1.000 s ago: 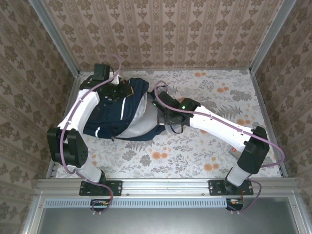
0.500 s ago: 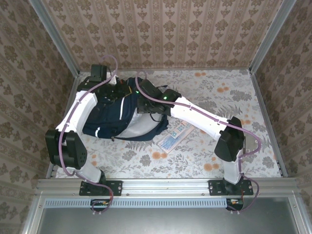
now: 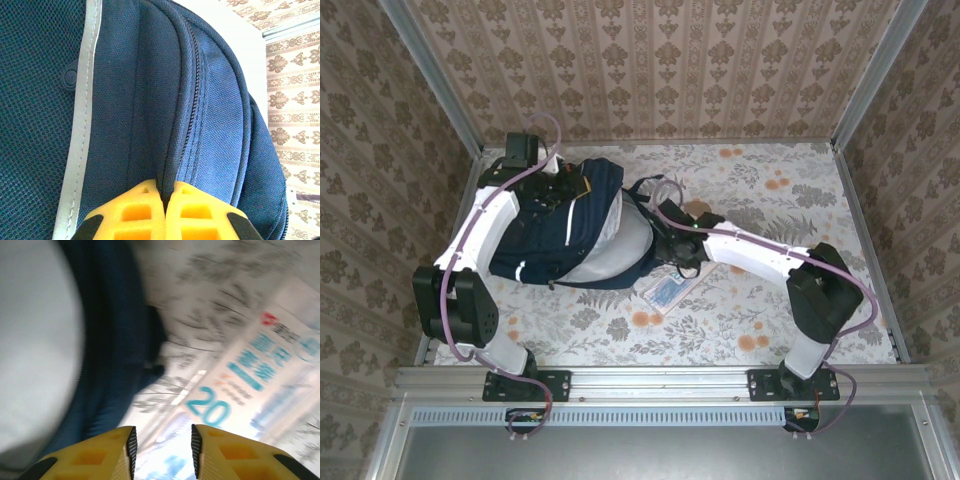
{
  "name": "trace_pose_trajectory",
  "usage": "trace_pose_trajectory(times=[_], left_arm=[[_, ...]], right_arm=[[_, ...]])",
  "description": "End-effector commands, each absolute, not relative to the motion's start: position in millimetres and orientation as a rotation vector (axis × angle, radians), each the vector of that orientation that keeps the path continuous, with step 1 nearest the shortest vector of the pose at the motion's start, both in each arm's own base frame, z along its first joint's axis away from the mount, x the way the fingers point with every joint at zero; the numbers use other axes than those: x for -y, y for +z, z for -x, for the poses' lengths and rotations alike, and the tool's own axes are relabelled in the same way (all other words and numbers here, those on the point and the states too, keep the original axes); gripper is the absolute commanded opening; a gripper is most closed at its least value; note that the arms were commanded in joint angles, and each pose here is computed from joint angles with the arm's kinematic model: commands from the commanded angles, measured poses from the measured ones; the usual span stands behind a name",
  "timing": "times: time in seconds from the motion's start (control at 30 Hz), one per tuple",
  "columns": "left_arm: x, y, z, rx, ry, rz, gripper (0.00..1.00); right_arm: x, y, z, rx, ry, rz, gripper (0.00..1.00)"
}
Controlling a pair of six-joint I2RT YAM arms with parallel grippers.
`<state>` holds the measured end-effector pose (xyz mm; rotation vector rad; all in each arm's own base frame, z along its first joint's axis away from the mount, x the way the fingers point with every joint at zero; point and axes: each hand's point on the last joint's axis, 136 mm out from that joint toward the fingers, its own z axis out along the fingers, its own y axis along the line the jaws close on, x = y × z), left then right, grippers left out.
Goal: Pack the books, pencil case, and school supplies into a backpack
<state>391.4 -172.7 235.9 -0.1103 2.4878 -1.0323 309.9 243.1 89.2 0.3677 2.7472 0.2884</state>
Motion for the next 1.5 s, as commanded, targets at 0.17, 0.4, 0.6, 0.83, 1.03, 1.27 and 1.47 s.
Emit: trace_pose_trajectory(times=[0.17, 0.4, 0.6, 0.83, 1.03, 1.27, 1.47], left_arm=[[177, 259, -394, -2.41, -1.088, 0.079, 0.0], [179, 258, -392, -2.415, -1.087, 0.071, 0.0], [179, 256, -392, -2.422, -1.08, 0.072, 0.0], [178, 255, -394, -2.427, -1.066, 0.07, 0.0], [175, 254, -395, -2.427, -1.062, 0.076, 0.0], [175, 252, -398, -2.432, -1.067, 0.08, 0.0], [175, 252, -399, -2.433, -1.07, 0.079, 0.0]], right_arm=[[-182, 70, -317, -2.727, 0.238, -0.505, 0.44], [-145, 59, -353, -2.741, 0.23, -0.362, 0.52], [-126, 49, -376, -2.762, 0.249, -0.324, 0.53], [-140, 22, -378, -2.878, 0.426, -0.266, 0.49], [-144, 15, -368, -2.918, 0.474, -0.235, 0.41], [-147, 18, -355, -2.938, 0.513, -0.192, 0.31], [-141, 32, -345, -2.923, 0.485, -0.169, 0.0]])
